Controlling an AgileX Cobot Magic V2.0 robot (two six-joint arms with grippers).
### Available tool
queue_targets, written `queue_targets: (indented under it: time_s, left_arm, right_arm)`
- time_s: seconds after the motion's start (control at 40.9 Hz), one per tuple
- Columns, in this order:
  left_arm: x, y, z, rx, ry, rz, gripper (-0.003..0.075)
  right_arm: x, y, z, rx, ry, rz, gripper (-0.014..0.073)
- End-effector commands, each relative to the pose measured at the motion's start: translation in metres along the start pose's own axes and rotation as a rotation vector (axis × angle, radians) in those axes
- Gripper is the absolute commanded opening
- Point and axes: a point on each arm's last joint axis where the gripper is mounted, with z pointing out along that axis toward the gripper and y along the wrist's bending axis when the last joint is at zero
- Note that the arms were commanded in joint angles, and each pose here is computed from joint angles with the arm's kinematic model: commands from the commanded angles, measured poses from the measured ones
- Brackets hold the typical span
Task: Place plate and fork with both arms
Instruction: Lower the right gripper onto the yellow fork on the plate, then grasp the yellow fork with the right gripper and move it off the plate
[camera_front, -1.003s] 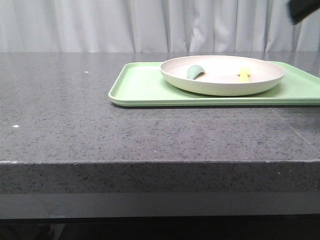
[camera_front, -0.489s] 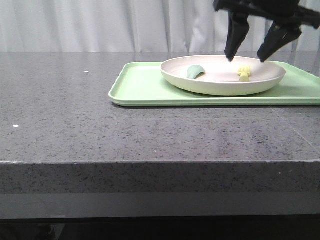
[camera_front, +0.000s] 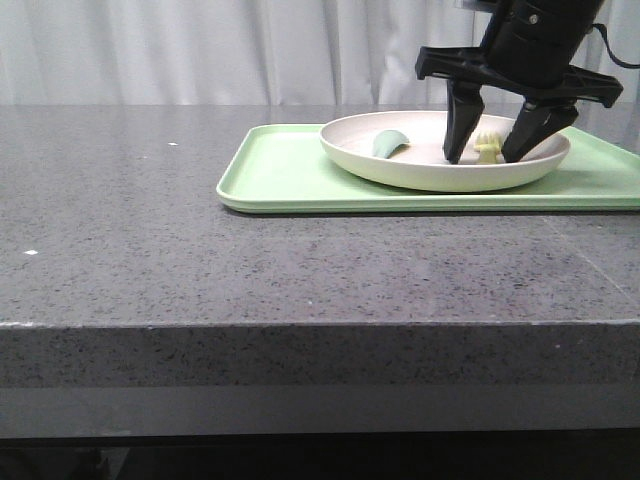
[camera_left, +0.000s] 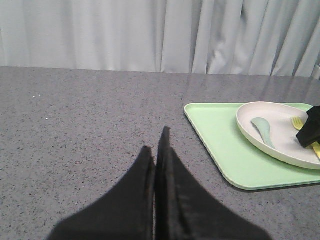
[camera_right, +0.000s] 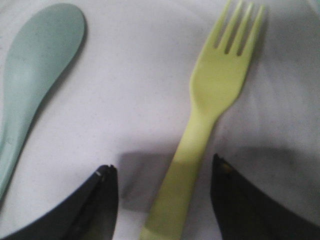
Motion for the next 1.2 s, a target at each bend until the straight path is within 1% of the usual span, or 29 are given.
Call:
queue_targets:
  time_s: [0.0, 0.122, 0.196, 0.245, 0.318, 0.489, 0.587, 0.685, 0.758, 0.954, 1.076, 1.174]
  left_arm:
    - [-0.016, -0.001, -0.003, 0.008, -0.106, -0.002, -0.0018]
    - [-0.016, -0.001, -0.003, 0.008, -0.106, -0.002, -0.0018]
    - [-0.016, -0.001, -0.003, 0.008, -0.106, -0.002, -0.0018]
    - [-0.016, -0.001, -0.003, 0.008, -0.106, -0.002, -0.0018]
    - [-0.016, -0.001, -0.003, 0.008, -0.106, -0.002, -0.0018]
    - [-0.016, -0.001, -0.003, 0.008, -0.106, -0.002, -0.0018]
    - [-0.016, -0.001, -0.003, 0.008, -0.106, -0.002, -0.0018]
    - [-0.016, -0.001, -0.003, 0.008, -0.106, -0.002, -0.0018]
    - [-0.016, -0.001, -0.003, 0.008, -0.106, -0.002, -0.0018]
    - [-0.016, -0.001, -0.003, 0.008, -0.106, -0.002, -0.0018]
    - [-0.016, -0.001, -0.003, 0.008, -0.106, -0.002, -0.0018]
    - [-0.016, -0.001, -0.003, 0.008, -0.106, -0.002, -0.0018]
  right_arm:
    - [-0.012, 0.003, -0.024, -0.029, -0.098, 0.003, 0.0317]
    - [-0.012, 0.003, -0.025, -0.030, -0.099, 0.003, 0.0116]
    - [-0.012, 0.003, -0.027, -0.031, -0.105, 0.003, 0.0028]
    - [-0.013, 0.004, -0.030, -0.034, -0.113, 0.002, -0.0013]
    - [-0.014, 0.005, -0.038, -0.040, -0.135, 0.001, -0.0043]
    - [-0.017, 0.004, -0.064, -0.053, -0.197, 0.003, -0.0043]
    - [-0.020, -0.003, -0.081, -0.050, -0.236, 0.016, -0.0043]
    - [-0.023, -0.017, -0.096, -0.022, -0.276, 0.033, -0.0043]
    - [-0.026, -0.033, -0.103, 0.017, -0.291, 0.042, -0.0043]
    - [-0.028, -0.070, -0.099, 0.134, -0.252, 0.061, -0.0043]
    - [-0.029, -0.078, -0.080, 0.152, -0.206, 0.039, -0.0043]
    - [-0.029, -0.081, -0.064, 0.157, -0.167, 0.037, -0.0015]
